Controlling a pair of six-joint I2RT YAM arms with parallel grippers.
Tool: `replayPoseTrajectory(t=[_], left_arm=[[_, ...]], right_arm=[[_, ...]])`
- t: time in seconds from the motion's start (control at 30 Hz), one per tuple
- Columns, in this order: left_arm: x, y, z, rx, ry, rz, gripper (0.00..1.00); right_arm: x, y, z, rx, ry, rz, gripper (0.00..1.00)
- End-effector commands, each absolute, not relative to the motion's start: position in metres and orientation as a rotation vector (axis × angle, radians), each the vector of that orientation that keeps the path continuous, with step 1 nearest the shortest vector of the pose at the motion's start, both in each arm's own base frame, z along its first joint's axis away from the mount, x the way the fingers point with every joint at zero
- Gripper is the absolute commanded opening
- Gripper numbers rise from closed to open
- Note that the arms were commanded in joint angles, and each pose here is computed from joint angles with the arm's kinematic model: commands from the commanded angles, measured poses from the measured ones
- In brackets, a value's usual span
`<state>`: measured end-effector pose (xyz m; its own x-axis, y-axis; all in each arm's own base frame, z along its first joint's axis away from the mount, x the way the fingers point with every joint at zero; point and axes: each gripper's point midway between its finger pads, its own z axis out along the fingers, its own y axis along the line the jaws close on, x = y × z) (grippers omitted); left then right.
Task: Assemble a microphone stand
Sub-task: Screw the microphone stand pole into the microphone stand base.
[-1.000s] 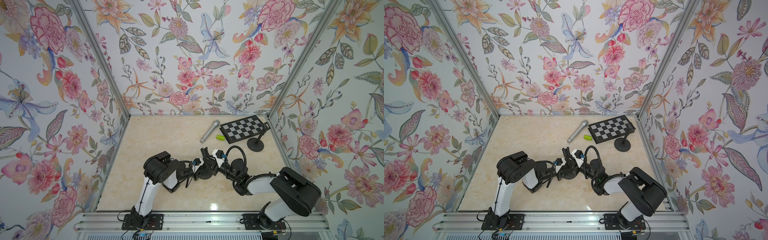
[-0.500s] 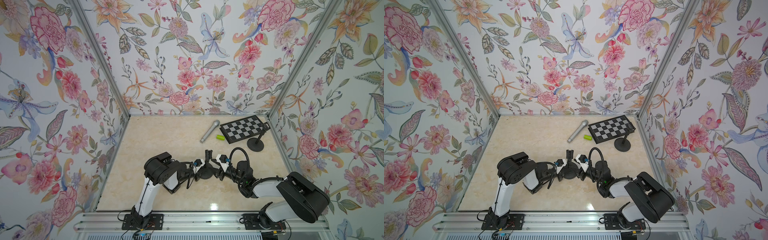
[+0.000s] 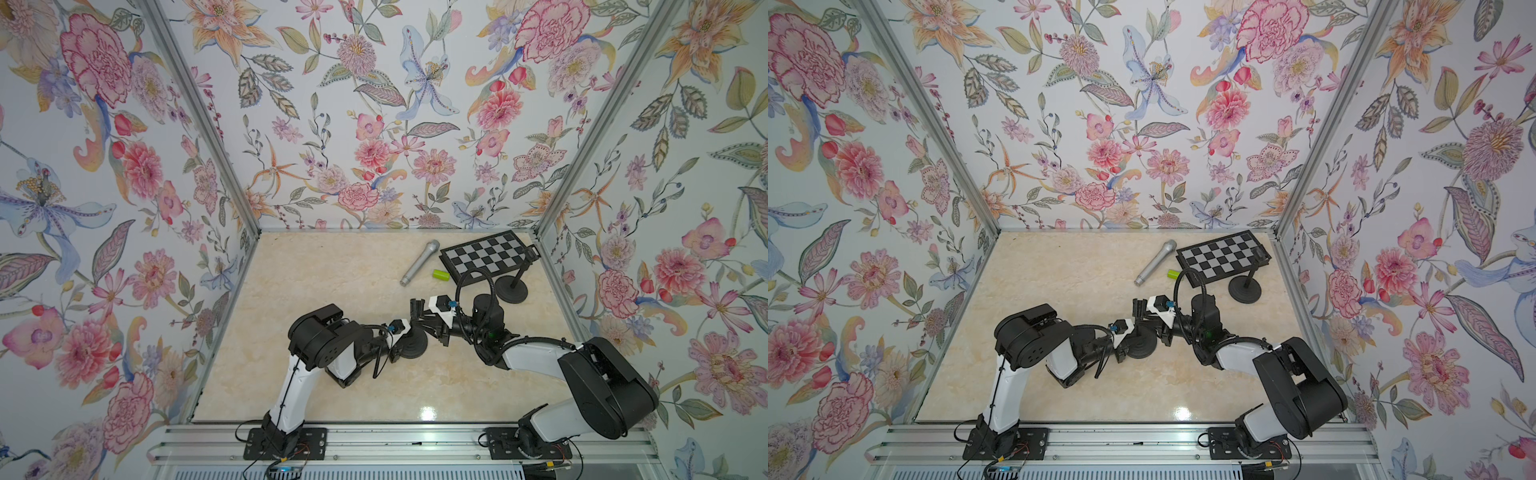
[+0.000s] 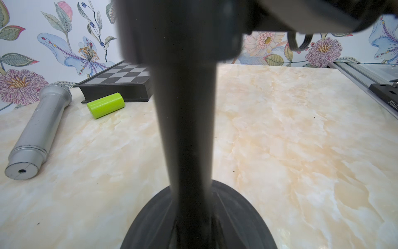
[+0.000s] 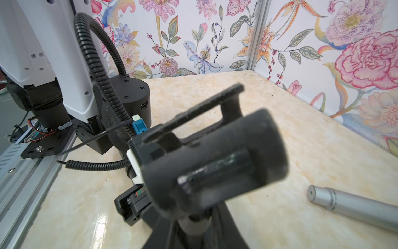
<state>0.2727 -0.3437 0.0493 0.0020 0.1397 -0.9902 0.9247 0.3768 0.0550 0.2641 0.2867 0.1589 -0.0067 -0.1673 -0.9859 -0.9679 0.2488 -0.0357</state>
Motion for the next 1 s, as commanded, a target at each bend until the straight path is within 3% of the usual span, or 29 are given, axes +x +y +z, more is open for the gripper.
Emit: replayPoseTrajectory(t=[0.0,0.07,0.27,0.4,0.5,0.53,0.6,0.7,0.77,0.97], left_arm=[[0.267,-0.341,0.085,0.981,1.250,-0.797,0.29],[0.270,-0.340,0.081,0.965,1.273,-0.794,0.32],[0.277,-0.335,0.084,0.916,1.299,-0.759,0.37],[0.279,-0.332,0.091,0.905,1.288,-0.744,0.35],[0.275,-0.337,0.082,0.940,1.285,-0.769,0.23],[0.273,-0.337,0.082,0.953,1.279,-0.774,0.22],[0.270,-0.336,0.088,0.963,1.256,-0.759,0.19],[0.267,-0.337,0.081,0.990,1.259,-0.770,0.18],[0.264,-0.337,0.084,1.007,1.242,-0.778,0.18],[0.265,-0.331,0.080,1.011,1.259,-0.784,0.17]], right_arm=[[0.271,0.287,0.154,-1.090,1.474,0.911,0.07],[0.284,0.283,0.154,-0.977,1.522,0.835,0.02],[0.298,0.248,0.146,-0.382,1.654,0.524,0.00],[0.278,0.279,0.126,-0.455,1.686,0.550,0.00],[0.267,0.294,0.129,-0.574,1.617,0.615,0.00],[0.266,0.294,0.131,-0.605,1.602,0.618,0.04],[0.267,0.291,0.133,-0.679,1.591,0.620,0.21],[0.256,0.294,0.136,-0.910,1.529,0.714,0.35],[0.248,0.295,0.142,-1.042,1.480,0.789,0.40],[0.263,0.283,0.153,-1.183,1.426,0.757,0.42]])
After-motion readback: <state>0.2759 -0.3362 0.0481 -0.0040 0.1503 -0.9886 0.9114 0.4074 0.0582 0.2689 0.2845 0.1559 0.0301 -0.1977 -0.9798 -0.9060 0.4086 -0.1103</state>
